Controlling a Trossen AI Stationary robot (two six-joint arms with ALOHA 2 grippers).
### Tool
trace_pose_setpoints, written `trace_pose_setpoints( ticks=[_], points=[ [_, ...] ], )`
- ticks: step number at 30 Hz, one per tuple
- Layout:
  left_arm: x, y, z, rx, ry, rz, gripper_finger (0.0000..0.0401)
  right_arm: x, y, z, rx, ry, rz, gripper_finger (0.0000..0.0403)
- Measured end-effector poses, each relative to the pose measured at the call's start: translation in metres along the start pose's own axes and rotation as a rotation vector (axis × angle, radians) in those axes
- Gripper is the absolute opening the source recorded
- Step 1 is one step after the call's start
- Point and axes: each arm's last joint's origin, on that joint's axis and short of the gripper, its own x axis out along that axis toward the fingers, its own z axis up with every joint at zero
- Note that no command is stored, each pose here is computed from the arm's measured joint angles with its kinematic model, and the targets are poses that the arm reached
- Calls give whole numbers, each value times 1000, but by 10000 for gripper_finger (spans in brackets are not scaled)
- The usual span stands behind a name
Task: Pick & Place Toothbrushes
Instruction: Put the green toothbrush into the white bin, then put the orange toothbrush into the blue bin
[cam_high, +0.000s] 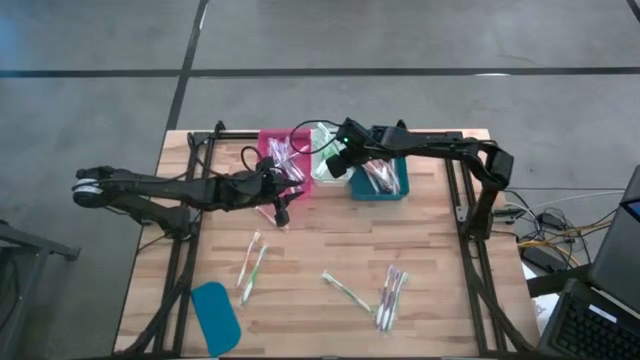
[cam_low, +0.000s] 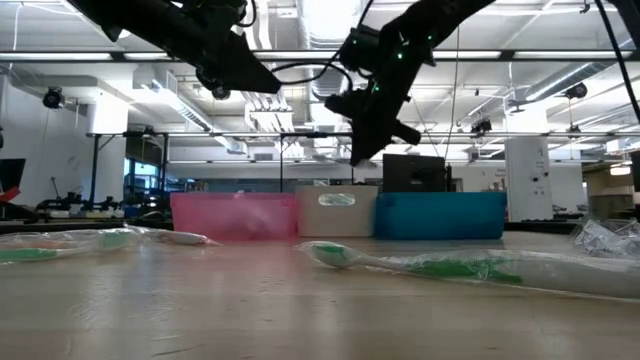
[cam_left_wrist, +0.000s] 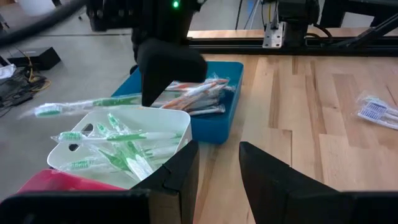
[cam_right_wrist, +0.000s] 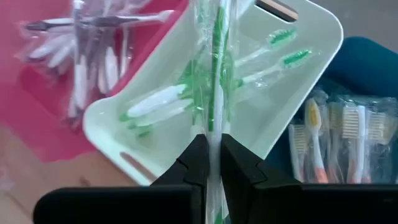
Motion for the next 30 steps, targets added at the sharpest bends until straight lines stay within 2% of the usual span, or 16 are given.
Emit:
trace_pose_setpoints(
  ticks=[14, 20, 26, 30],
  points=[
    [0, 0, 0, 0, 1, 0, 120, 46, -11, -5, 23, 85, -33, 29],
    [0, 0, -1, 1, 2, 0, 120, 46, -9, -3, -27, 104, 16, 84],
    [0, 0, -1, 1, 1, -1, 120, 22, -9, 4, -48, 57, 42, 153],
    [0, 0, -1, 2, 6, -1, 120, 4, -11, 1, -58, 98, 44, 185]
  ],
)
